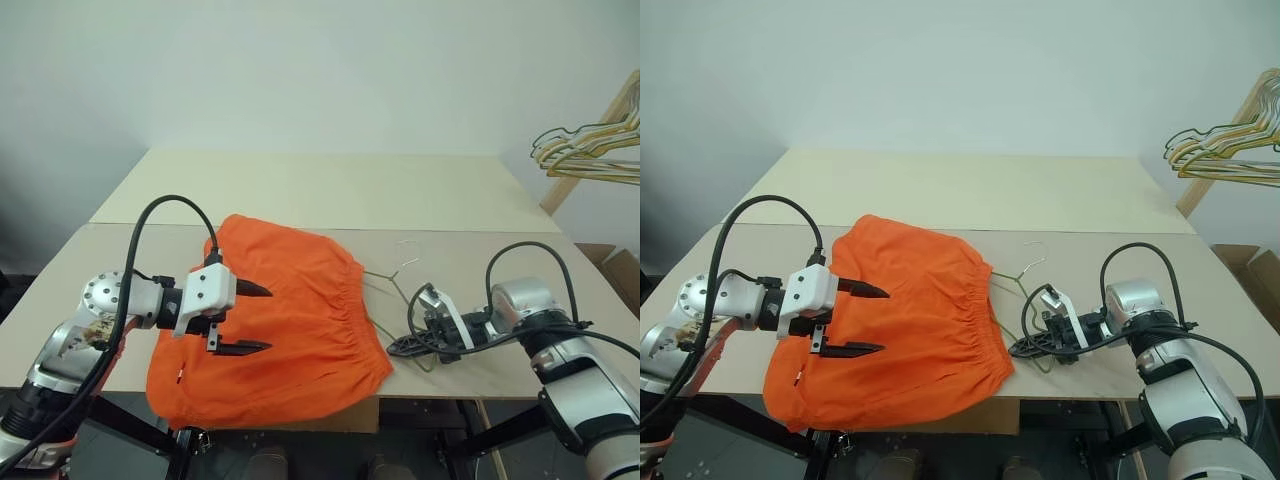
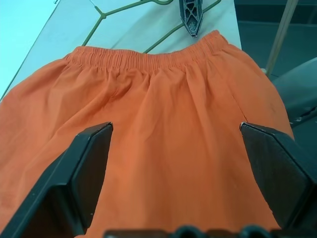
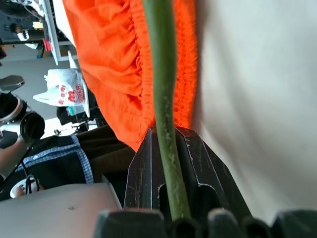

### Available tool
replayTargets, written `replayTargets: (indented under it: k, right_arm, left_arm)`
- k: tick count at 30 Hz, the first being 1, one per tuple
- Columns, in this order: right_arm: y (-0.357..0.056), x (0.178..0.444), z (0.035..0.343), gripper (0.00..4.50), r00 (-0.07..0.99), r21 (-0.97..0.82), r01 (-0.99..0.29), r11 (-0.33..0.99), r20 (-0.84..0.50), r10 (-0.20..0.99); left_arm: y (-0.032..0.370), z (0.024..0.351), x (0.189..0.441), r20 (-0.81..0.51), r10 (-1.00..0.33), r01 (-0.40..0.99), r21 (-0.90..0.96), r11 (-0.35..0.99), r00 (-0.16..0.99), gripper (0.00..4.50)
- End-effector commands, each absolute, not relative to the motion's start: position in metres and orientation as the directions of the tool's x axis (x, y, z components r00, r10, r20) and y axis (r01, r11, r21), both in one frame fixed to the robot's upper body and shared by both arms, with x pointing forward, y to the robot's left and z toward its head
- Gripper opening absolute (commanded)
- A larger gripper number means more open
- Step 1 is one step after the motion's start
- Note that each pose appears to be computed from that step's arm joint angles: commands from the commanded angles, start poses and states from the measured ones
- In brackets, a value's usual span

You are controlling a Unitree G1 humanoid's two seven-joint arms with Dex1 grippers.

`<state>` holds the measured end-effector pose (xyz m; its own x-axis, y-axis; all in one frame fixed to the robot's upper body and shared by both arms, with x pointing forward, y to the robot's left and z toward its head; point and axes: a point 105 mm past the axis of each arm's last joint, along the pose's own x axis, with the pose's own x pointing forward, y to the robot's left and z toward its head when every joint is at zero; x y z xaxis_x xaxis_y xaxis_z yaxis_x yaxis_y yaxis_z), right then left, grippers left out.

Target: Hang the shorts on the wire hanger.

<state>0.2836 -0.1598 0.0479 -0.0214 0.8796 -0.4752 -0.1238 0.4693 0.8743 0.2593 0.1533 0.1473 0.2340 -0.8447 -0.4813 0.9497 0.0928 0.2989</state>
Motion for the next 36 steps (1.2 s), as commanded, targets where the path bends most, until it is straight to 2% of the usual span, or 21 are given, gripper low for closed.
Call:
replayTargets:
  k: [1, 7, 11, 17, 20, 24, 29, 36]
  right_arm:
    - [-0.155, 0.293, 0.06, 0.0, 0.003, 0.883, -0.178, 0.435, -0.441, 0.897]
    - [-0.148, 0.302, 0.056, 0.0, 0.026, 0.877, -0.184, 0.445, -0.448, 0.894]
    - [-0.148, 0.309, 0.064, 0.0, 0.067, 0.875, -0.207, 0.437, -0.433, 0.899]
    - [-0.16, 0.309, 0.07, 0.0, 0.088, 0.794, -0.305, 0.525, -0.526, 0.846]
    - [-0.16, 0.311, 0.077, 0.0, 0.122, 0.696, -0.435, 0.572, -0.584, 0.803]
    - [-0.154, 0.322, 0.092, 0.0, 0.249, 0.48, -0.613, 0.628, -0.636, 0.73]
    - [-0.141, 0.339, 0.118, 0.0, 0.405, 0.291, -0.697, 0.656, -0.595, 0.694]
    - [-0.129, 0.349, 0.142, 0.0, 0.546, -0.047, -0.768, 0.639, -0.57, 0.614]
  left_arm:
    - [0.153, 0.159, 0.259, -0.463, -0.849, 0.932, 0.353, 0.087, 0.255, 4.46]
    - [0.151, 0.158, 0.26, -0.458, -0.851, 0.931, 0.353, 0.088, 0.254, 4.46]
    - [0.15, 0.159, 0.259, -0.456, -0.853, 0.931, 0.355, 0.088, 0.254, 4.46]
    - [0.151, 0.159, 0.261, -0.459, -0.852, 0.93, 0.359, 0.083, 0.253, 4.46]
    - [0.15, 0.161, 0.263, -0.457, -0.853, 0.928, 0.366, 0.077, 0.251, 4.46]
    - [0.149, 0.163, 0.267, -0.459, -0.854, 0.924, 0.377, 0.064, 0.247, 4.46]
    - [0.156, 0.167, 0.273, -0.482, -0.841, 0.919, 0.393, 0.043, 0.245, 4.46]
    - [0.163, 0.179, 0.287, -0.487, -0.83, 0.896, 0.442, 0.035, 0.272, 4.46]
